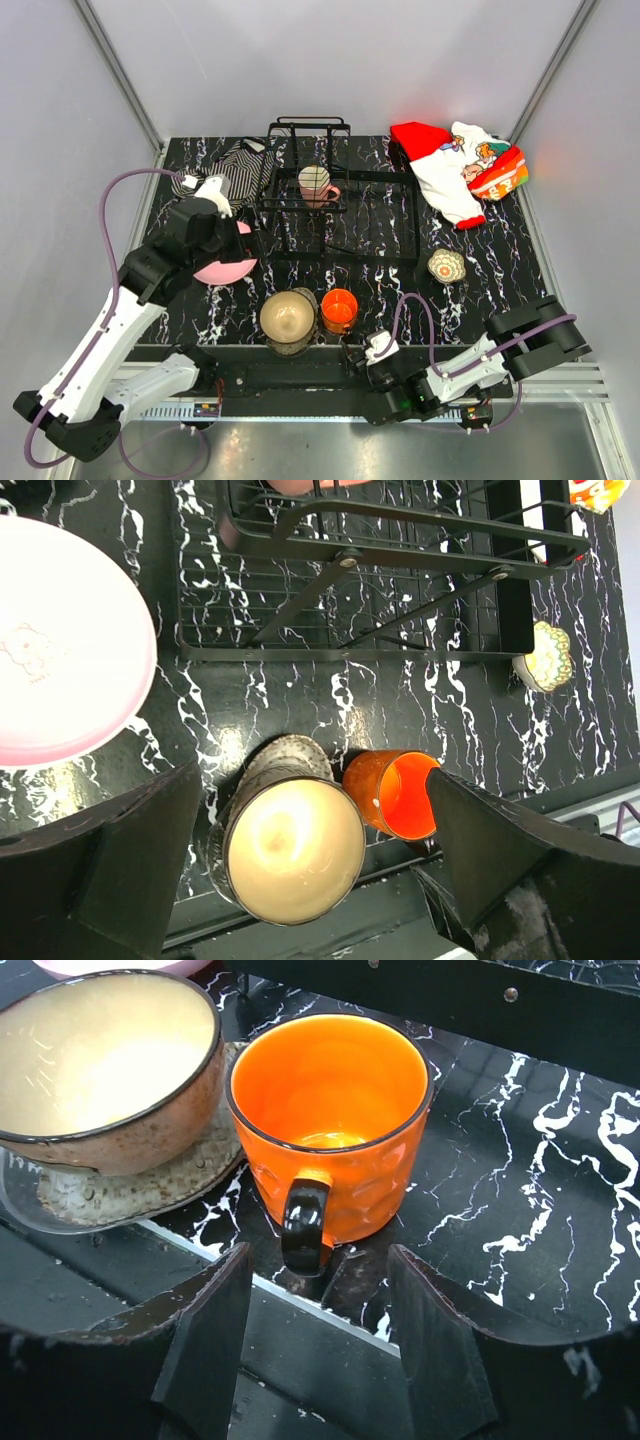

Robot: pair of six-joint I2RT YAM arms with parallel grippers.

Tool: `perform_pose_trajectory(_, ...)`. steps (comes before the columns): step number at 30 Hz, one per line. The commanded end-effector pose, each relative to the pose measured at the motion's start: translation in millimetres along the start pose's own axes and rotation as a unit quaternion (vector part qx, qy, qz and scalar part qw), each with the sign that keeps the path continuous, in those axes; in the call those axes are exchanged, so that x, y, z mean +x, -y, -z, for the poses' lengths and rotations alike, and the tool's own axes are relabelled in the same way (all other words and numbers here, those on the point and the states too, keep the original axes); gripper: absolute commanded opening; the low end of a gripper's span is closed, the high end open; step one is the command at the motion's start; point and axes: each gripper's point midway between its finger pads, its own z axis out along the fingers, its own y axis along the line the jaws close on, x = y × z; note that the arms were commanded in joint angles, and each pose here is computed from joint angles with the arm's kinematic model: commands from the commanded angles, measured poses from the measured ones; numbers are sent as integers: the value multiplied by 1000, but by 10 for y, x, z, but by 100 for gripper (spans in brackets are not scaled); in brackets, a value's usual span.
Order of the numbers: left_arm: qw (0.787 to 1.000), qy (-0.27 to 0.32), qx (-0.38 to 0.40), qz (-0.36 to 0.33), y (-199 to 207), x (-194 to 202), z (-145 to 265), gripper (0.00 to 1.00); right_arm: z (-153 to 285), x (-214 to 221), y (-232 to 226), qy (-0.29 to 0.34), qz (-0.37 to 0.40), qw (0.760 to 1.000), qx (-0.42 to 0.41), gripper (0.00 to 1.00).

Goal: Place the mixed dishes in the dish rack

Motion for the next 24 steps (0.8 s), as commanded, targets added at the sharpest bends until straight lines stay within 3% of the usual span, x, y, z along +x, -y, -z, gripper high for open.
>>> perform_pose_trajectory(1,999,27,36,12,187,-192,48,99,5,-109,-32,16,-30,999,3,62)
perform_pose_trajectory(11,999,25,28,18,142,-156,39,99,-9,-4,-65,18,3,1000,-21,62)
perform_pose_trajectory(20,999,17,33,26,200,-174,4,99,-94,4,-385,50,50,996,-56,64)
perform_pose_trajectory(24,999,22,33,28,190,-179,33,99,-112,-55,-446,53,36,996,-64,65)
